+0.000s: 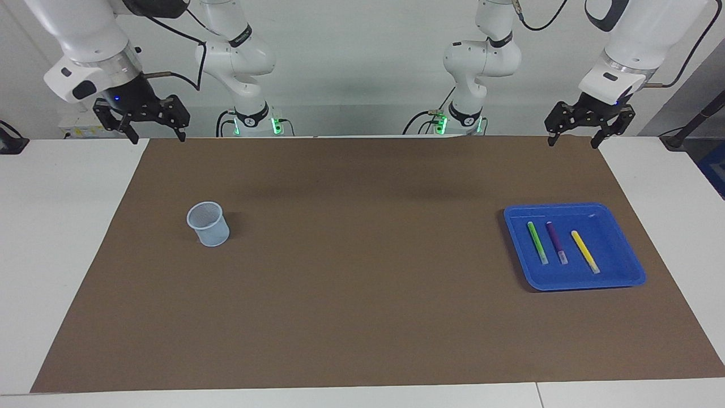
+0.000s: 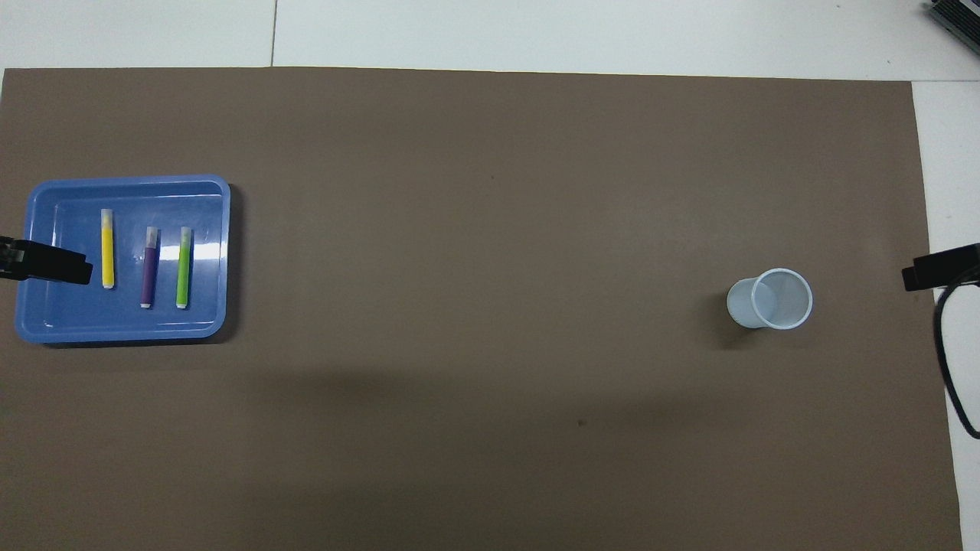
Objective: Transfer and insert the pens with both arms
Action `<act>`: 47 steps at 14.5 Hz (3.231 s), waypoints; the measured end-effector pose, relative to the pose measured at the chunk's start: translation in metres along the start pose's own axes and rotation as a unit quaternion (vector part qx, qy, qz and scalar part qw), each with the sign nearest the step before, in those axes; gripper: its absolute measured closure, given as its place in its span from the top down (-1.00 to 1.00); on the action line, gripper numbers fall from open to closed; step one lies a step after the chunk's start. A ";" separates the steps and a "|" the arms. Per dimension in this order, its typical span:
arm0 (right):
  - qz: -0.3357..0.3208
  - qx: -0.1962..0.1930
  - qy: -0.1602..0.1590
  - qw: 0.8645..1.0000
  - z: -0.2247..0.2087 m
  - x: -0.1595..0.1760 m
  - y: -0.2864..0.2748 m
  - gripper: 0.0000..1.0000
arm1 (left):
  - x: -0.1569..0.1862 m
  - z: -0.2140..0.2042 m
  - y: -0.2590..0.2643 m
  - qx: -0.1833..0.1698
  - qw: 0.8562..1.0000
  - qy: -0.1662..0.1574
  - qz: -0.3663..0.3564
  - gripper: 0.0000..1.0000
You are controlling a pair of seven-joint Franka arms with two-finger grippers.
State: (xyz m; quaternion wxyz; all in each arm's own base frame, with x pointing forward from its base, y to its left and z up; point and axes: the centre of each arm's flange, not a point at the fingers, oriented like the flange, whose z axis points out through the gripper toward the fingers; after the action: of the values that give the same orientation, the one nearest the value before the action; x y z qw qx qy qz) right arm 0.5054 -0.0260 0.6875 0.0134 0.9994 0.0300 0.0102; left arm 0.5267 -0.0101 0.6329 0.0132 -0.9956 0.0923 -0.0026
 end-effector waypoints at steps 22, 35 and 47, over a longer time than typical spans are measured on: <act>-0.009 0.020 0.026 0.999 -0.054 -0.070 -0.021 1.00 | 0.000 0.000 0.000 0.000 1.000 0.000 0.000 1.00; -0.004 0.024 0.004 1.000 -0.039 -0.057 -0.011 1.00 | -0.001 -0.001 0.000 0.000 1.000 0.001 0.000 1.00; -0.058 0.031 -0.032 0.997 -0.004 -0.029 -0.009 1.00 | 0.001 -0.005 -0.018 0.003 0.999 0.025 -0.019 1.00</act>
State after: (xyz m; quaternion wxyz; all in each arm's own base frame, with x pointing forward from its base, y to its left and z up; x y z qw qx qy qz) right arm 0.4754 -0.0190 0.6904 -0.0160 0.9958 0.0875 -0.0235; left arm 0.5312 0.0067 0.6386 0.0143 -0.9967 0.0742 -0.0285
